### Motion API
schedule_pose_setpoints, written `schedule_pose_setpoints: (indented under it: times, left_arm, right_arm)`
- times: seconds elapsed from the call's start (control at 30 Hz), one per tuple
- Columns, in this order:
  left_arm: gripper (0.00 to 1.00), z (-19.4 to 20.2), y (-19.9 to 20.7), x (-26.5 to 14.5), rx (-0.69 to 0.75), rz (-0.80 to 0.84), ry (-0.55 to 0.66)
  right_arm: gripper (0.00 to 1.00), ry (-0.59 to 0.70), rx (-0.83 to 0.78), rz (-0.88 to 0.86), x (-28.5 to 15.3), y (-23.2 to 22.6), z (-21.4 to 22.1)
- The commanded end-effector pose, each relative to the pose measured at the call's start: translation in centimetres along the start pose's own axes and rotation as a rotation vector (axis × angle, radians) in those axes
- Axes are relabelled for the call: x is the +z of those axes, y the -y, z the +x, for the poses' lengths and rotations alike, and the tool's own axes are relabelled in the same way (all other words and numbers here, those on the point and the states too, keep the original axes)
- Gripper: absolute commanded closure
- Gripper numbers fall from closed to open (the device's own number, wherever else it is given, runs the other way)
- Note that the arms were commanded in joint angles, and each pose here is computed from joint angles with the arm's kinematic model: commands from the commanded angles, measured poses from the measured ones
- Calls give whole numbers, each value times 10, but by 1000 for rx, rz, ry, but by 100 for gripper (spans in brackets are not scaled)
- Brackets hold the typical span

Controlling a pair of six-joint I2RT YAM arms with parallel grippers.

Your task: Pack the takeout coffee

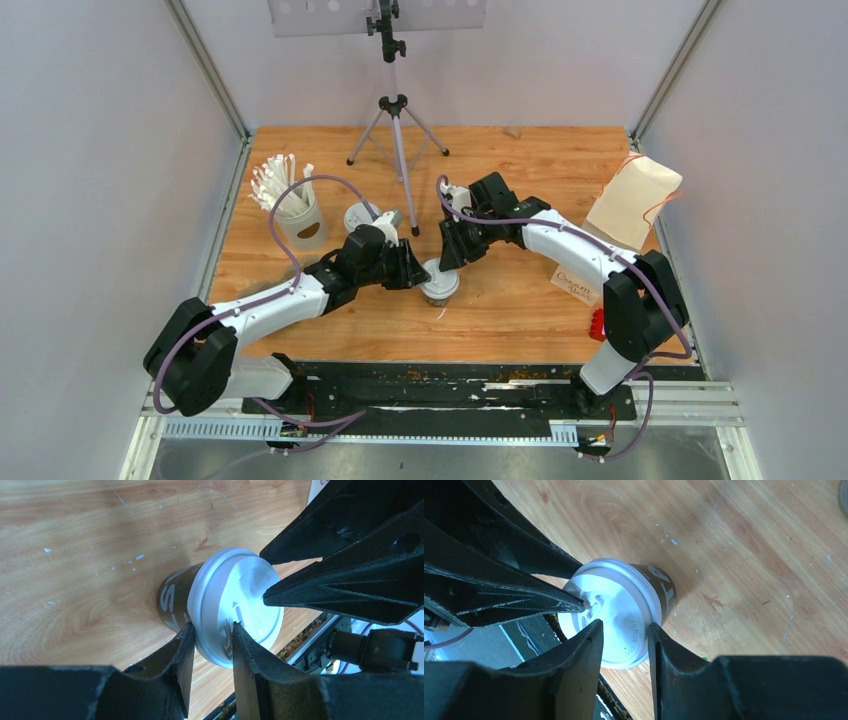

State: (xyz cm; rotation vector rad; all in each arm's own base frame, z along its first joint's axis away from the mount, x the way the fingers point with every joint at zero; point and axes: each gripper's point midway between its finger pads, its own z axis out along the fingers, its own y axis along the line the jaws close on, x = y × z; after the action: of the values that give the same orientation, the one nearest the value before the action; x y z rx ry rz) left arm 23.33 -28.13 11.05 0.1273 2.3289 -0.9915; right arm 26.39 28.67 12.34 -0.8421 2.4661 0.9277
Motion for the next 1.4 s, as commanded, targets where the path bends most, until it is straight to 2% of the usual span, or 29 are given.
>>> schedule_pose_setpoints:
  times: [0.0,0.17,0.27,0.47,0.8,0.97,1.2,1.37]
  left_arm:
    - [62,10,9,0,-84,6,-13]
    - [62,6,5,3,-117,-31,12]
    - [62,7,0,2,-120,-57,15]
    - [63,8,-5,0,-135,-78,32]
    - [64,5,2,1,-139,-78,50]
    - [64,8,13,0,-143,-40,41]
    - [49,-4,24,-22,-92,-13,60]
    - [47,-13,23,-37,-92,28,69]
  right_arm:
    - [59,14,-27,37,7,9,-9]
    - [53,50,-27,56,-5,5,-19]
    - [45,75,-14,88,-14,4,-23]
    - [40,90,68,89,-16,2,-13]
    - [41,96,126,43,-3,1,6]
    - [48,75,100,-25,7,-3,12]
    - [53,-11,16,-93,14,1,30]
    - [54,-21,-70,-146,13,-3,38]
